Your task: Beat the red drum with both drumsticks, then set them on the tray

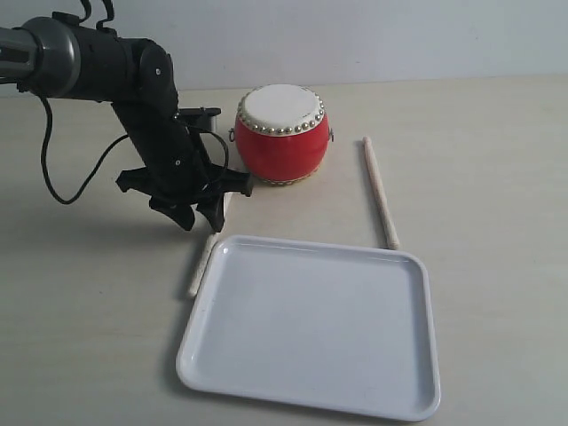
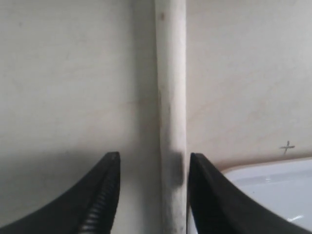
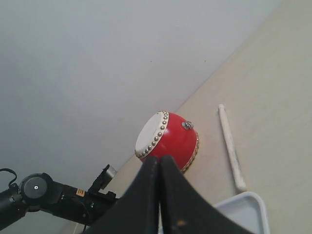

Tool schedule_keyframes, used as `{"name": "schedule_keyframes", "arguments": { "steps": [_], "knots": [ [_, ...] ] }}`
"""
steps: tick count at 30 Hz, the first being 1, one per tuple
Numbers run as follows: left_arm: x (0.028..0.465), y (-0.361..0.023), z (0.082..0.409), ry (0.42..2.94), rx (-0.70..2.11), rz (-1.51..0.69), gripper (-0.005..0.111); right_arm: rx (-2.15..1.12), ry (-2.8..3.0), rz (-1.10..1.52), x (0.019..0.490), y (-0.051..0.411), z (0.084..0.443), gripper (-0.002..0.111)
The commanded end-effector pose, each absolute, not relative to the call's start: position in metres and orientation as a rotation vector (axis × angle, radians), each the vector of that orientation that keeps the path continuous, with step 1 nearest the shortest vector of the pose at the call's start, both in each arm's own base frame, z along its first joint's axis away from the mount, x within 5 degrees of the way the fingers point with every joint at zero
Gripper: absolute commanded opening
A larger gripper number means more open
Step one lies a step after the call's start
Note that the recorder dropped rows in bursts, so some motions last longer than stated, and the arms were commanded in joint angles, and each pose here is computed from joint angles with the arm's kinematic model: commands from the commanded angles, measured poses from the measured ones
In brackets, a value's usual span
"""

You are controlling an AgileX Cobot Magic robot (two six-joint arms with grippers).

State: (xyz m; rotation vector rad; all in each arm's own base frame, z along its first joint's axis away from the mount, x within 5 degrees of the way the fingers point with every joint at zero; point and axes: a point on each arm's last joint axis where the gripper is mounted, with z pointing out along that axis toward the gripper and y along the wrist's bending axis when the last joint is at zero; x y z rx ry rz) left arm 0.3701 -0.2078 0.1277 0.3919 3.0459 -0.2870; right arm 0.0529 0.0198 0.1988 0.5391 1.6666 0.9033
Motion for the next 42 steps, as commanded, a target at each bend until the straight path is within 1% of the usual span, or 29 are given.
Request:
{"name": "schedule_keyframes", "arguments": {
  "steps": [1,7,22,30,42],
  "knots": [
    [0.369,-0.209,0.125,3.053,0.386,-0.284,0.045,0.501,1.668,0.875,0.052,0.02,0.199,0.0],
    [0.368,-0.211,0.125,3.056,0.362,-0.315,0.045,0.499,1.668,0.874,0.052,0.02,0.199,0.0],
    [0.366,-0.212,0.123,3.061,0.385,-0.298,0.045,0.498,1.667,0.872,0.052,0.02,0.199,0.0],
    [0.36,-0.208,0.113,3.069,0.377,-0.283,0.045,0.498,1.665,0.872,0.053,0.02,0.199,0.0],
    [0.36,-0.209,0.113,3.076,0.358,-0.306,0.044,0.498,1.665,0.872,0.053,0.02,0.199,0.0]
  ]
}}
